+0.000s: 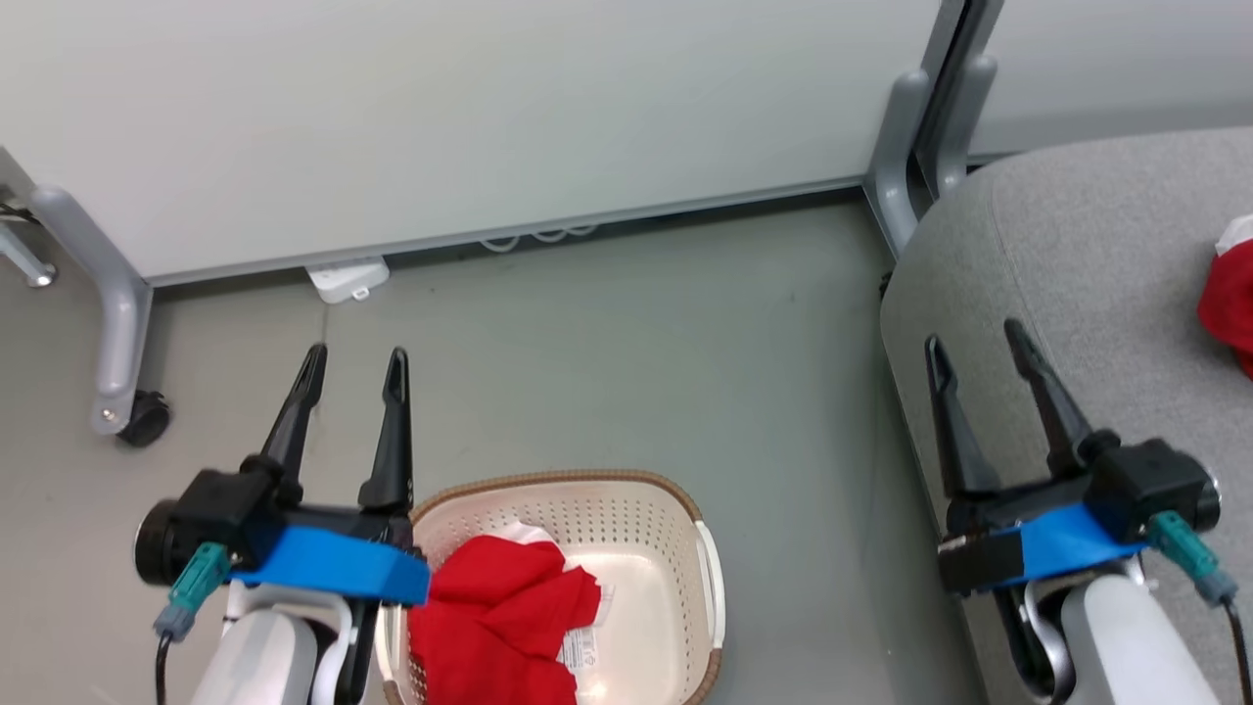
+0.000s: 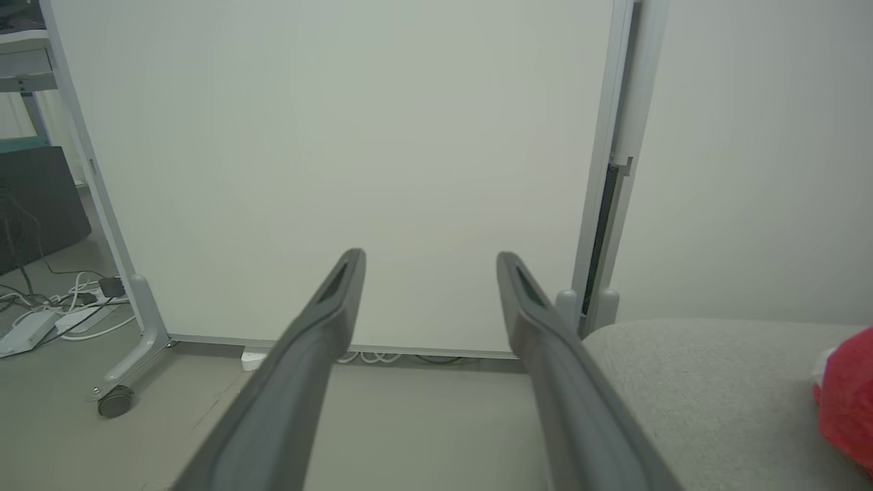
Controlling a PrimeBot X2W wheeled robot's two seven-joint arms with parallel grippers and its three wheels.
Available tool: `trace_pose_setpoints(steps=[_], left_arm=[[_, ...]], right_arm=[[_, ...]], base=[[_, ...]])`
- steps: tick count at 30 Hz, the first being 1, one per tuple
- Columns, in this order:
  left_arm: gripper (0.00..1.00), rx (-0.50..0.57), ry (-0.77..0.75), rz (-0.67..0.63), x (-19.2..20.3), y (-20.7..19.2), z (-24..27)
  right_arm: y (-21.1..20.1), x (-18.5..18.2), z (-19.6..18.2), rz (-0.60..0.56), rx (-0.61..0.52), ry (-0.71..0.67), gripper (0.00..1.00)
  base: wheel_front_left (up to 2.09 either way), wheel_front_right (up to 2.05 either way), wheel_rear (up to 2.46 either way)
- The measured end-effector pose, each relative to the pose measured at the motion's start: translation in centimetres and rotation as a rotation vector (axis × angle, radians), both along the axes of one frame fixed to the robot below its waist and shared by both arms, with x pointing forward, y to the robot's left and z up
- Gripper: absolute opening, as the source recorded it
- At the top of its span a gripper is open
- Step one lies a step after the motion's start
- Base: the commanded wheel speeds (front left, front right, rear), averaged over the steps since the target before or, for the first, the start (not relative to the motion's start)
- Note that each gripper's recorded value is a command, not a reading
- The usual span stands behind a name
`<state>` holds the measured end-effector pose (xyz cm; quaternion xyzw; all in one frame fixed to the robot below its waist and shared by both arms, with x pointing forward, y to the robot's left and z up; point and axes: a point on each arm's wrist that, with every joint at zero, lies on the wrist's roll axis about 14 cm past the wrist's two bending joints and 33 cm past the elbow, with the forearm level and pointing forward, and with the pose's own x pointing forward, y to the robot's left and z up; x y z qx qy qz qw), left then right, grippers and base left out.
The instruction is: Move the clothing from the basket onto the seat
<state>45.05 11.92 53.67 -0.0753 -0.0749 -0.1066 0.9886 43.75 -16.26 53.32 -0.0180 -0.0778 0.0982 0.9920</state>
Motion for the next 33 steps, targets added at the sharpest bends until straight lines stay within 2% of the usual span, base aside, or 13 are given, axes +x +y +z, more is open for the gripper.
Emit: trace_pose_setpoints(steps=[5,16,33], left_arm=[[1.00,0.000,0.032,0.050,-2.7,2.0,-1.1],[1.00,-0.008,0.063,0.092,-5.0,3.4,-2.2],[1.00,-0.004,0.102,0.100,-5.1,3.8,-3.6]], right_arm=[[0.0,-2.2,-0.7,-0.021,0.045,0.027,1.00],[-0.3,-4.4,-2.2,-0.051,0.081,0.072,1.00],[-0.3,-4.7,-3.3,-0.058,0.093,0.104,1.00]], base=[[0.00,0.00,0.00],[0.00,0.00,0.00],[0.00,0.00,0.00]])
